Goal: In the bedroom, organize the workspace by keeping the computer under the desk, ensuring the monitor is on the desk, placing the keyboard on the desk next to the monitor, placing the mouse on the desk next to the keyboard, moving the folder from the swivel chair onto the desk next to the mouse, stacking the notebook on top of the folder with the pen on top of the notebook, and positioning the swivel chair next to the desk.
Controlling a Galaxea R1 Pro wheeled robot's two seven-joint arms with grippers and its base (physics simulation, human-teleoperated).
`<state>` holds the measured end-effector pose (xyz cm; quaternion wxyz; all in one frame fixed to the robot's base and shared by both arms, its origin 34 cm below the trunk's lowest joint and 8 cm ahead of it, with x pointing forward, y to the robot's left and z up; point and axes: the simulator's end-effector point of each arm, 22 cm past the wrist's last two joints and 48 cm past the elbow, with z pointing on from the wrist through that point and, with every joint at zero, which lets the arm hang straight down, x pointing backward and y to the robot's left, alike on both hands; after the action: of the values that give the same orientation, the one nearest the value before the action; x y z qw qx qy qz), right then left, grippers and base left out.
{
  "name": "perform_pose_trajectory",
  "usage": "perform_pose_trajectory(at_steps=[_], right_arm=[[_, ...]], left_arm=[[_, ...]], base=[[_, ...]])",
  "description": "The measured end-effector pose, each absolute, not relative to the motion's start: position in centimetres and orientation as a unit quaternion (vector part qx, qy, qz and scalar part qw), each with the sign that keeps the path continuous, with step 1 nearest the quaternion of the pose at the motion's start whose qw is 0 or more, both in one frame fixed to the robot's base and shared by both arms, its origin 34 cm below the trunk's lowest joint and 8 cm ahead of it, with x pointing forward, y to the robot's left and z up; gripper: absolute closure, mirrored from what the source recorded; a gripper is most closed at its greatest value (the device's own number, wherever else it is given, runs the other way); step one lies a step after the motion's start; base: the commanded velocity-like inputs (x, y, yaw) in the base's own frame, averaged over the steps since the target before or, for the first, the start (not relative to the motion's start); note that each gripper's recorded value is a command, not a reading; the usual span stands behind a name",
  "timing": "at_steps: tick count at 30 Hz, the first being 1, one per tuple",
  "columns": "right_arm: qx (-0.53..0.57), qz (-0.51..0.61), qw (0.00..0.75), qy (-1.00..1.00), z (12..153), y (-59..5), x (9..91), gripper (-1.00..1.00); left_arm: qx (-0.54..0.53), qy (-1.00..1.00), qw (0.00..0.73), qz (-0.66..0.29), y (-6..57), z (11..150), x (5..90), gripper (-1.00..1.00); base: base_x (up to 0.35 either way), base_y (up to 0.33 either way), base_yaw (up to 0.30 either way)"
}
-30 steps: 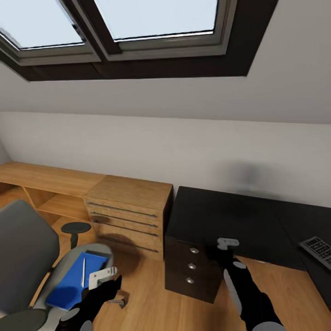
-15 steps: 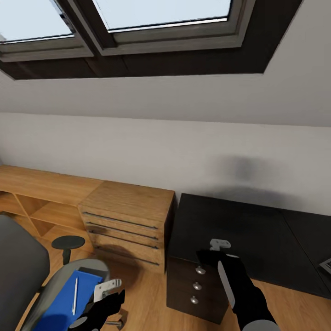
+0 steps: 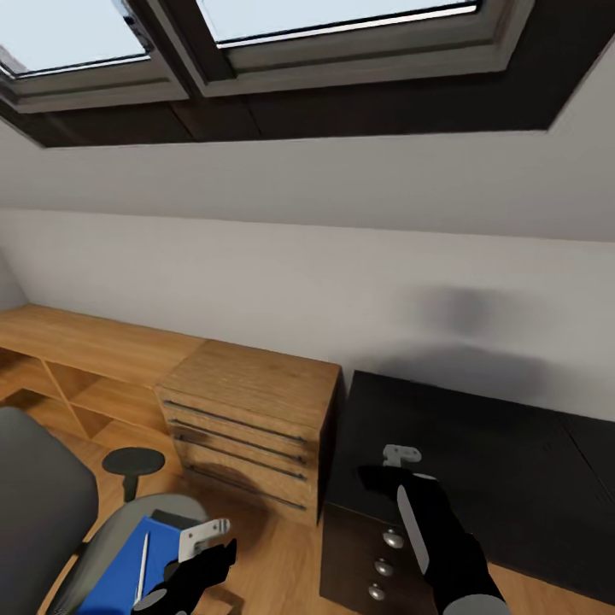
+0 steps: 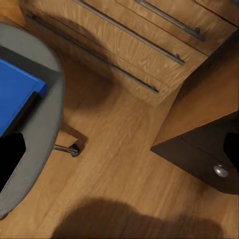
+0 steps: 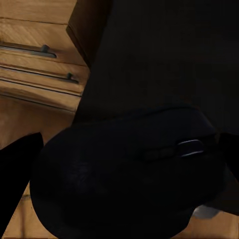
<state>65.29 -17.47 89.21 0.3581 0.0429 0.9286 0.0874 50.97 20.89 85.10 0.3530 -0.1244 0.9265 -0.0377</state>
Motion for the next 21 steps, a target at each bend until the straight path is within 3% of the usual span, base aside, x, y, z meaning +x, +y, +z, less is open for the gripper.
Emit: perform_pose_trajectory(at_steps=[7, 13, 21], right_arm=[[0.018, 0.093, 0.343, 0.935, 88.0, -15.5, 64.5, 1.00], [0.002, 0.091, 0.343, 0.935, 88.0, -14.7, 64.4, 1.00], [-0.003, 0.088, 0.343, 0.935, 88.0, -14.8, 64.3, 1.00]], left_arm=[[-0.125, 0.925, 0.357, -0.033, 21.1, 85.5, 51.2, -1.00], [-0.125, 0.922, 0.366, -0.023, 21.1, 86.4, 51.5, -1.00], [-0.098, 0.926, 0.364, -0.018, 19.1, 86.4, 51.0, -1.00]], base=[[0.015, 0.000, 0.224], [0.018, 0.000, 0.044], [0.232, -0.093, 0.002]])
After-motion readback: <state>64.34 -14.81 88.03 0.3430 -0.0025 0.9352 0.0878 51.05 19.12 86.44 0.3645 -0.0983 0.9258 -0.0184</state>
